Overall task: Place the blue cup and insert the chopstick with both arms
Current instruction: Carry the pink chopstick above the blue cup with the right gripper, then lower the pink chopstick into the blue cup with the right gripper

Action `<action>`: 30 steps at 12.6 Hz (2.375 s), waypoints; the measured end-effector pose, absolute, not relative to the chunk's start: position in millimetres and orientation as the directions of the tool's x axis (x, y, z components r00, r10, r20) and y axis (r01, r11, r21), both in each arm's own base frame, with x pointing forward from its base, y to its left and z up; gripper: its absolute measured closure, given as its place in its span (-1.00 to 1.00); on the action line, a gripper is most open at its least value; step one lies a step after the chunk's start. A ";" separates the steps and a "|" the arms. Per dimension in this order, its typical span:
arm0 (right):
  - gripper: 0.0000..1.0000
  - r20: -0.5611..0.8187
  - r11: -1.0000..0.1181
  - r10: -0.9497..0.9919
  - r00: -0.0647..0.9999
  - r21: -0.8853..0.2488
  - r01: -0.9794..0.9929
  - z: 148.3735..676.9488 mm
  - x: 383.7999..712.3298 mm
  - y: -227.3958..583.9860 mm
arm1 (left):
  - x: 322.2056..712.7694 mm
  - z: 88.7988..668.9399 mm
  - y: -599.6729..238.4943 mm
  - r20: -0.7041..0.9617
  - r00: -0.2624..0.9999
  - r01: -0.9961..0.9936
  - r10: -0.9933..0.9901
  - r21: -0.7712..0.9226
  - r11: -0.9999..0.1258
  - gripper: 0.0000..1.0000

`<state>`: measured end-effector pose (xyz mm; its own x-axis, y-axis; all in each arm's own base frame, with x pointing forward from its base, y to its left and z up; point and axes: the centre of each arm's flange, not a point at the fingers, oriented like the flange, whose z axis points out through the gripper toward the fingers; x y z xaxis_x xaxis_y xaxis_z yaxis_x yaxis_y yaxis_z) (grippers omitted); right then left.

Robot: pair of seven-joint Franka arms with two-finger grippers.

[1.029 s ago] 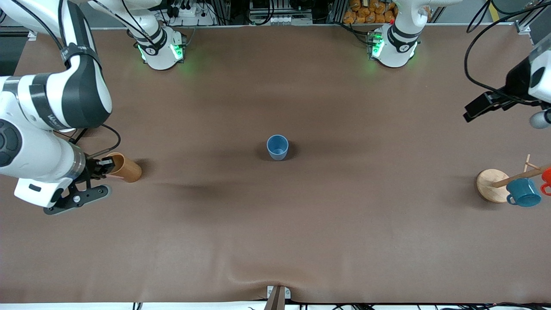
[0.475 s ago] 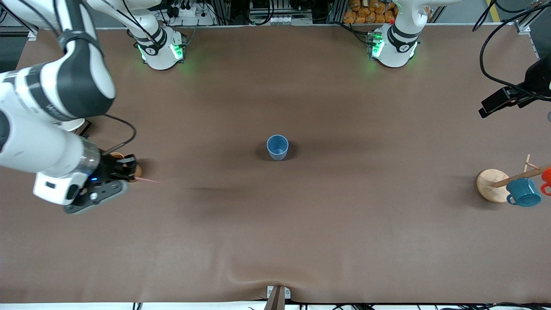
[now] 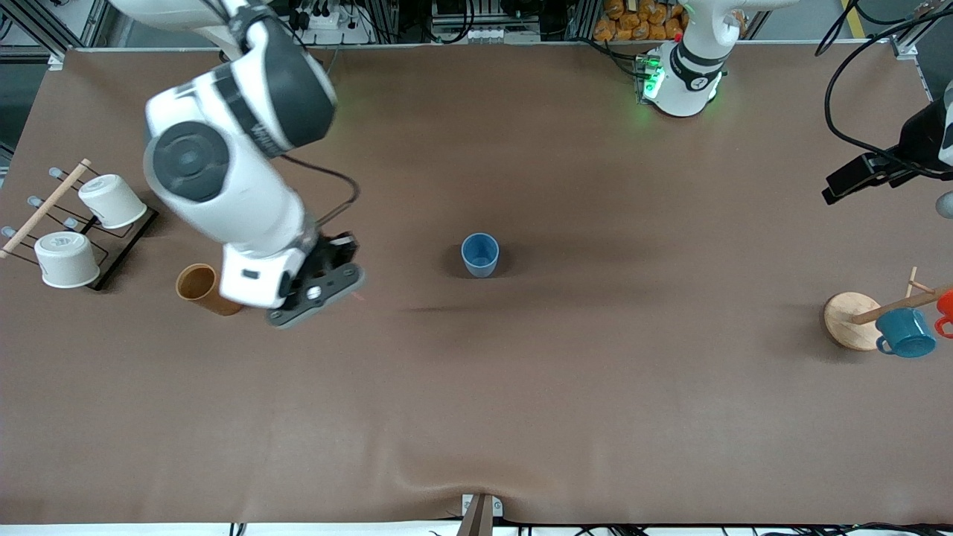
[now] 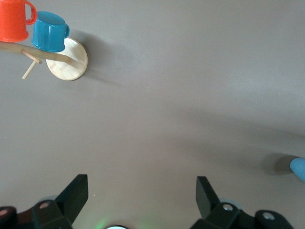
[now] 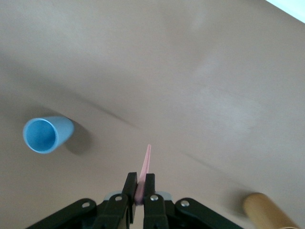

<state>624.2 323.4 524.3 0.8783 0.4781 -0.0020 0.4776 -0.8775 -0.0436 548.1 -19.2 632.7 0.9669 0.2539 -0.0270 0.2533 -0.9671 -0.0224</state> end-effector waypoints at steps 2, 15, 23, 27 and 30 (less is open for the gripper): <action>0.80 -0.001 -0.913 0.406 0.914 -0.044 0.405 522.1 606.7 359.0 | 547.6 631.9 -26.6 -0.029 0.971 0.238 0.238 -0.023 -0.971 -1.00; 0.80 -0.011 -0.997 -0.005 1.000 -0.081 -0.005 513.0 521.2 487.9 | 541.3 644.5 -25.2 -0.012 0.982 0.191 0.191 -0.017 -0.982 -1.00; 0.80 -0.022 -0.997 0.009 1.000 -0.072 0.007 485.6 509.6 510.0 | 540.9 644.5 -29.3 -0.012 0.985 0.173 0.173 -0.017 -0.985 -1.00; 0.80 -0.021 -0.997 0.014 1.000 -0.074 0.012 472.4 509.2 515.7 | 540.4 644.0 -27.5 -0.017 0.984 0.176 0.176 -0.018 -0.984 -1.00; 0.80 -0.012 -0.998 0.019 1.000 -0.056 0.019 461.5 510.8 516.6 | 539.2 642.9 -25.8 -0.029 0.983 0.179 0.179 -0.021 -0.984 -1.00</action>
<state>510.8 516.6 461.5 0.9997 0.0194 -0.0118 0.0187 -0.9983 -0.0555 539.2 -25.8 642.9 0.9834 0.1794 -0.0287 0.1788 -0.9837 -0.0207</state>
